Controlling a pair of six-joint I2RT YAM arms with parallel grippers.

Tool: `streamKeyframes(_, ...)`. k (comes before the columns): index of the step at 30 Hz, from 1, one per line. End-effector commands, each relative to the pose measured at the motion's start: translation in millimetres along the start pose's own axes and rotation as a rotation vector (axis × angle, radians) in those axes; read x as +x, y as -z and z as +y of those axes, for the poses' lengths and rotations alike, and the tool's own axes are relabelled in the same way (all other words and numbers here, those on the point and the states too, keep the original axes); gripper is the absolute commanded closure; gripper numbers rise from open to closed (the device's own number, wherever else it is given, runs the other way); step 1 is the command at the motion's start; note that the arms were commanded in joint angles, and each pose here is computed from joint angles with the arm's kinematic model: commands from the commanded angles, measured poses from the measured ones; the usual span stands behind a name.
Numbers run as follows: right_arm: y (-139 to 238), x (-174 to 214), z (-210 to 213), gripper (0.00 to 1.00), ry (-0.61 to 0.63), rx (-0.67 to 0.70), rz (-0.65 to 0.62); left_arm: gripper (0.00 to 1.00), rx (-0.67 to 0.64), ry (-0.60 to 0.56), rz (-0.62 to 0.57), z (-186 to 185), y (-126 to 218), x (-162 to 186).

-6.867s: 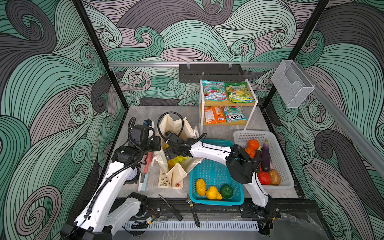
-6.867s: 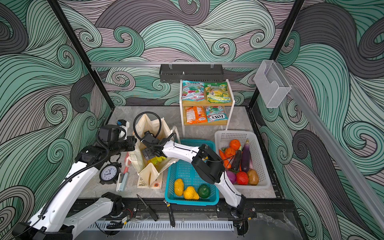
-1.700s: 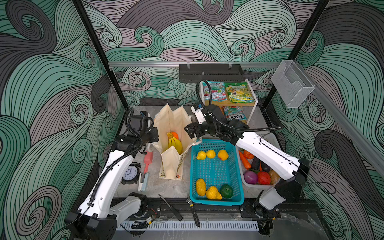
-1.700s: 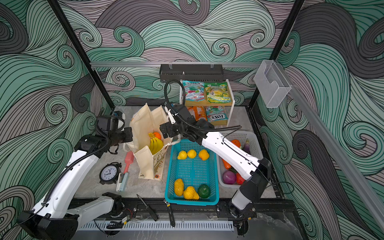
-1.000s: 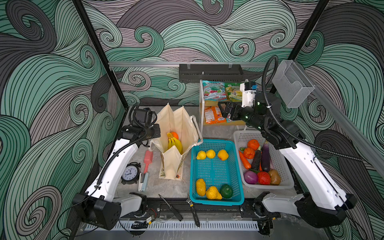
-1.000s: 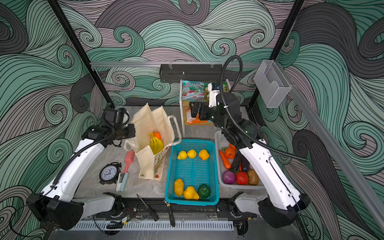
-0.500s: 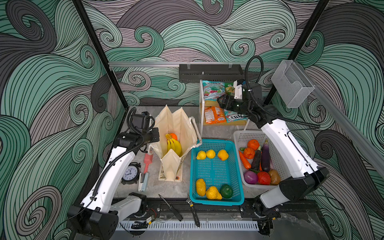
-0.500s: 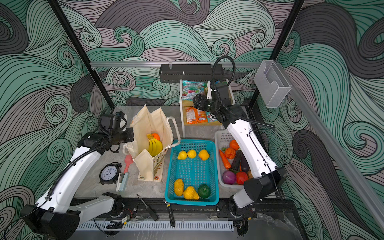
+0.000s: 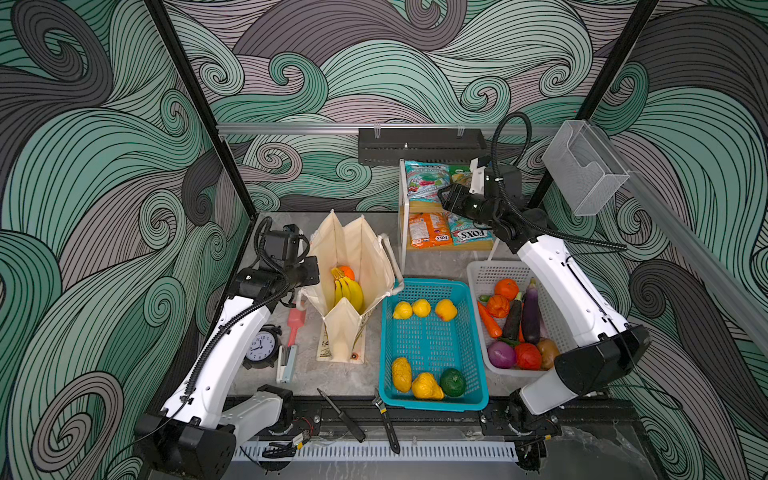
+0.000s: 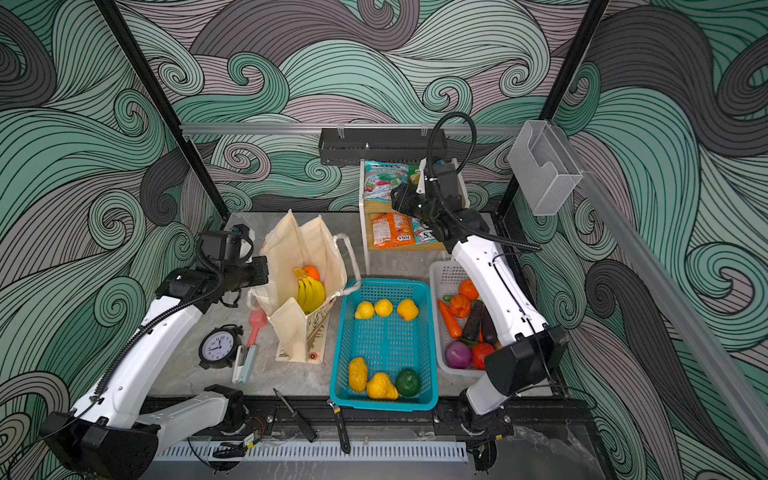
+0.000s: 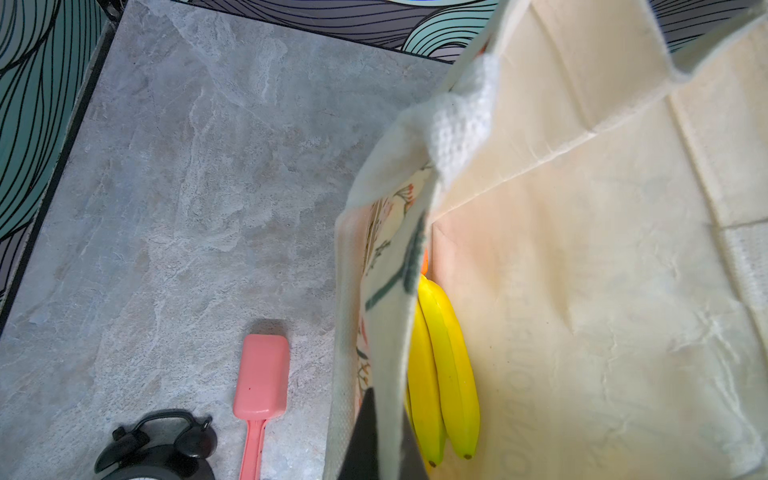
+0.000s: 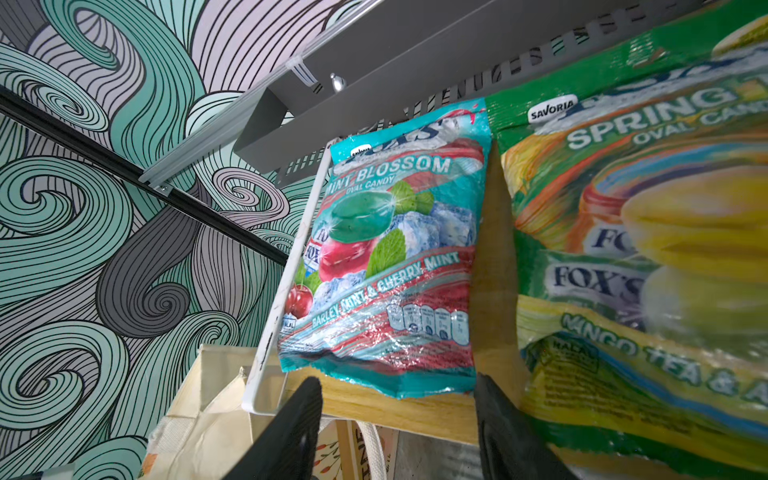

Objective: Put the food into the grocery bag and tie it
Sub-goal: 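Move the right gripper to the candy bags on the shelf, then grasp the teal mint candy bag on the shelf with the right gripper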

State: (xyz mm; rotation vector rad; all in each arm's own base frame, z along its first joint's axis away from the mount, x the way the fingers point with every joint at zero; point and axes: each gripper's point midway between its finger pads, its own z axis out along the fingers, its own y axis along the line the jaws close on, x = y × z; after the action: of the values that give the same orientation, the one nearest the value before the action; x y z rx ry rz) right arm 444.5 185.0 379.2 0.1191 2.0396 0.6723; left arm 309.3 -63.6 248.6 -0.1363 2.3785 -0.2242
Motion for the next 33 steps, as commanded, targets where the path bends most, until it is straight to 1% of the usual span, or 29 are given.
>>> streamKeyframes(1, -8.8, -1.3, 0.5, 0.41, -0.029, -0.025, -0.015, 1.00, -0.003, -0.008, 0.018, 2.6, -0.5, 7.1)
streamKeyframes(5, -15.1, 3.9, -7.0, 0.41, -0.034, -0.001, -0.006, 1.00, -0.004, -0.009, 0.015, 3.5, 0.0, 7.4)
streamKeyframes(10, -16.9, 5.9, -8.5, 0.41, -0.041, -0.003, -0.009, 1.00, -0.003, -0.007, 0.017, 4.1, -0.1, 8.4)
streamKeyframes(12, -18.9, 4.6, -8.3, 0.43, -0.040, -0.007, -0.018, 1.00, -0.004, -0.004, 0.015, 5.1, 0.1, 8.0)
streamKeyframes(17, -24.6, 3.3, -4.1, 0.53, -0.031, -0.032, -0.020, 1.00, 0.000, -0.003, 0.019, 5.1, -0.7, 9.6)
streamKeyframes(18, -24.7, -2.6, -0.6, 0.55, -0.024, -0.048, -0.045, 1.00, 0.001, -0.003, 0.020, 5.1, -0.5, 10.1)
streamKeyframes(20, -25.2, -5.7, 2.7, 0.64, -0.025, -0.064, -0.057, 1.00, 0.000, -0.003, 0.021, 5.4, -0.8, 11.0)
streamKeyframes(22, -25.3, -8.8, 6.6, 0.70, -0.027, -0.079, -0.062, 1.00, 0.000, -0.002, 0.019, 5.7, 0.1, 11.3)
streamKeyframes(25, -25.7, -10.7, 13.2, 0.76, -0.023, -0.101, -0.045, 1.00, -0.001, -0.002, 0.016, 6.1, 0.9, 11.1)
streamKeyframes(27, -24.2, -11.8, 18.7, 0.89, -0.017, -0.121, -0.032, 1.00, -0.002, -0.003, 0.016, 6.6, 1.2, 11.7)
streamKeyframes(28, -21.6, -14.2, 21.3, 0.94, -0.011, -0.128, -0.036, 1.00, -0.003, -0.002, 0.017, 7.2, 0.9, 12.7)
streamKeyframes(30, -17.0, -18.3, 24.5, 0.98, -0.006, -0.136, -0.047, 1.00, -0.003, -0.003, 0.017, 7.2, 1.1, 12.9)
streamKeyframes(33, -11.7, -18.7, 25.8, 0.99, 0.016, -0.129, -0.034, 1.00, 0.000, -0.002, 0.014, 6.7, 2.0, 12.4)
